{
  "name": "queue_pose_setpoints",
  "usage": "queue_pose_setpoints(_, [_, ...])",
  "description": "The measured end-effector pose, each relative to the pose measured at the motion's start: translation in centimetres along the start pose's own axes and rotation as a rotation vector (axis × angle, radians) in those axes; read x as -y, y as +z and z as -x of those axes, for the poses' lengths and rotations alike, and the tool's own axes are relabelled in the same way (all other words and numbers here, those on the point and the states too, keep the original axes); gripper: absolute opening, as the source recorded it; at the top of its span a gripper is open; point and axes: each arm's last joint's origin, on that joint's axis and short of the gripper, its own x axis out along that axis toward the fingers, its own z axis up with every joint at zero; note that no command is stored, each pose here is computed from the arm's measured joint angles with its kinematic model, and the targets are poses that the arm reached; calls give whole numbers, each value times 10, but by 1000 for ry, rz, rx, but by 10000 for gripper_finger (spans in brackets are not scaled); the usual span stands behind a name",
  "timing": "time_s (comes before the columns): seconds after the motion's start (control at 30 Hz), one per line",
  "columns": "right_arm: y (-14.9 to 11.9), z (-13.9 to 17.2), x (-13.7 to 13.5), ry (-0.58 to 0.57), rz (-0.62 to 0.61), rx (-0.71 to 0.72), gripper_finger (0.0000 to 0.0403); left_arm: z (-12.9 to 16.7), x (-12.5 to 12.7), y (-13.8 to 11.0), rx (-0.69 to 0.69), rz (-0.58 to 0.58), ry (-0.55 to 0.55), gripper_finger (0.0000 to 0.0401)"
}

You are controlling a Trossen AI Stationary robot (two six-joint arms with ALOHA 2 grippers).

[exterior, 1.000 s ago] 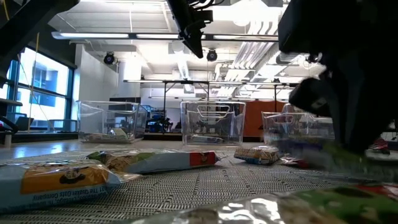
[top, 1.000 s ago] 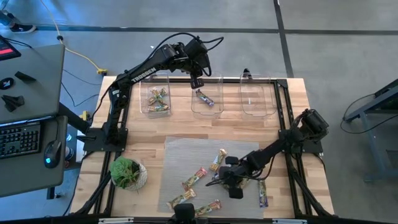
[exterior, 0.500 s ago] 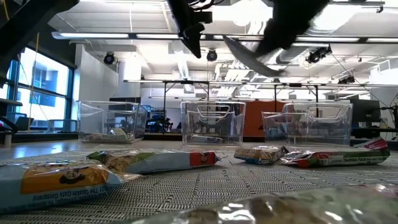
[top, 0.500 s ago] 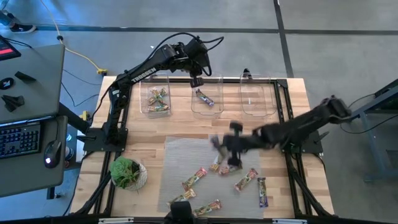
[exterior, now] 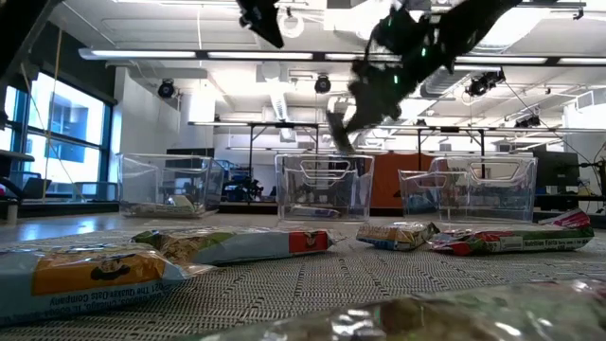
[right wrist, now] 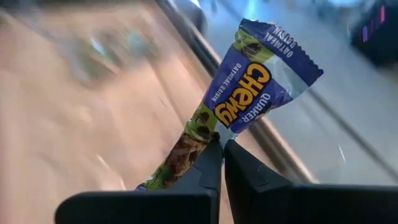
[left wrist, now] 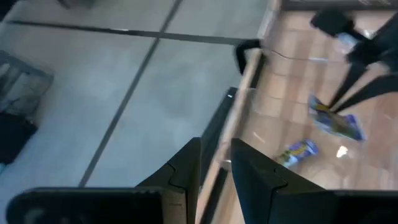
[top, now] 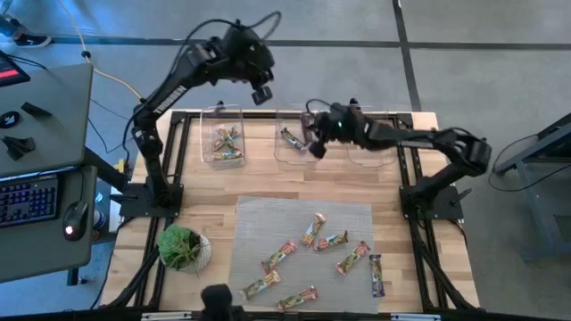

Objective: Pick and place Granola Bars by type
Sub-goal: Put the left blue granola bar into the middle transparent bin

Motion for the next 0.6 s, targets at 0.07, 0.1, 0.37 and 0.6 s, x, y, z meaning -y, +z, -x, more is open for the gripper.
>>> queue_pose_setpoints(0.07, [-12, -13, 14, -6, -39, -61, 0, 0, -10, -5, -11, 36, -1, 83])
queue_pose_setpoints(0.1, [-16, -19, 19, -6, -61, -77, 0, -1, -14, -8, -22, 50, -1, 83])
queue_pose_setpoints(0.37, [-45, -55, 21, 67, -51, -173, 0, -26, -30, -20, -70, 111, -79, 83])
queue_pose_setpoints(0.6, [-53, -64, 16, 124, -37, -191, 10, -44, -29, -23, -99, 91, -117, 83])
